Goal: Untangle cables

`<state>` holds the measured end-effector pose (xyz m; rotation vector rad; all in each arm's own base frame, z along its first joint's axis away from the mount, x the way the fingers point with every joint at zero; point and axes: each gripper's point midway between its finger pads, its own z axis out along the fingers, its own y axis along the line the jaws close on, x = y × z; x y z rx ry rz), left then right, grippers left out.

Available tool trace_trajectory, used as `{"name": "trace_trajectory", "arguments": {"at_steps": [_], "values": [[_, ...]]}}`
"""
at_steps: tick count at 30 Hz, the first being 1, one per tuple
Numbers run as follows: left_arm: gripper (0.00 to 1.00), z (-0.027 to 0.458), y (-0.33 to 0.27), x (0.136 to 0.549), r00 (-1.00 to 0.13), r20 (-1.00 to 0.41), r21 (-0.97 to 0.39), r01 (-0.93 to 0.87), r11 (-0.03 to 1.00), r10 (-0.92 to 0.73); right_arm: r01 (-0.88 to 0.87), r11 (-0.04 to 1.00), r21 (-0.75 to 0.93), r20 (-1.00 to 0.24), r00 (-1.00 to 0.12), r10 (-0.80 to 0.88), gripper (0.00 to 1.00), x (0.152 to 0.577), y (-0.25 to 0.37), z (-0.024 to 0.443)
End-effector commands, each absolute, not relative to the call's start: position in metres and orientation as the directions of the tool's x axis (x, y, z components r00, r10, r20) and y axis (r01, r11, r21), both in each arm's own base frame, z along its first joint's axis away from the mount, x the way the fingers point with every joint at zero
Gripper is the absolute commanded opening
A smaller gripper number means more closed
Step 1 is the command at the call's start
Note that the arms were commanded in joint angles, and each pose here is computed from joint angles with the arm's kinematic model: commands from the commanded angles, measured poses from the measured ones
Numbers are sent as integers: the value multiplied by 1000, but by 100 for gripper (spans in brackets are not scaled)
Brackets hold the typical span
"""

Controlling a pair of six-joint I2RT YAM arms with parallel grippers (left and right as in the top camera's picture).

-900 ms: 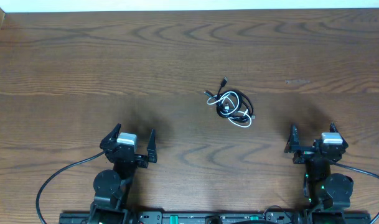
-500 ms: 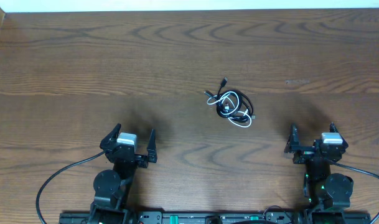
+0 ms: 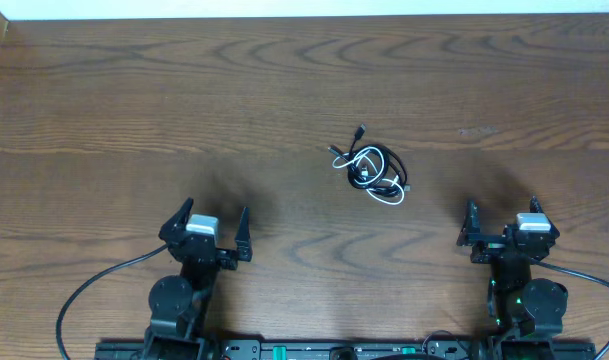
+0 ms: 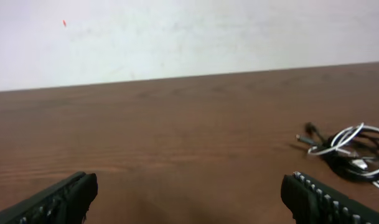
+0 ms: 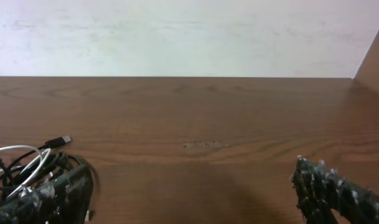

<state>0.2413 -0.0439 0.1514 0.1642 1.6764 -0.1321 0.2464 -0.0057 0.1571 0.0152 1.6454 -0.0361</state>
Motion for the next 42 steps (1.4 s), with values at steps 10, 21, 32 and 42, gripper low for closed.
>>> {"name": "trace_trajectory", "arguments": {"at_steps": [10, 21, 32, 42], "values": [[99, 139, -47, 240, -141, -989, 3, 203, 979, 32, 33, 999, -26, -997, -74, -23, 99, 246, -7, 157], [99, 138, -47, 240, -144, -989, 2, 203, 979, 32, 32, 999, -26, -997, -75, -23, 99, 246, -6, 157], [99, 138, -47, 240, -144, -989, 2, 203, 979, 32, 33, 999, -26, -997, -74, -23, 99, 246, -7, 157], [99, 137, -41, 241, -148, -989, 7, 170, 985, 33, 32, 999, -26, -997, -75, -23, 99, 246, -6, 157]]}}
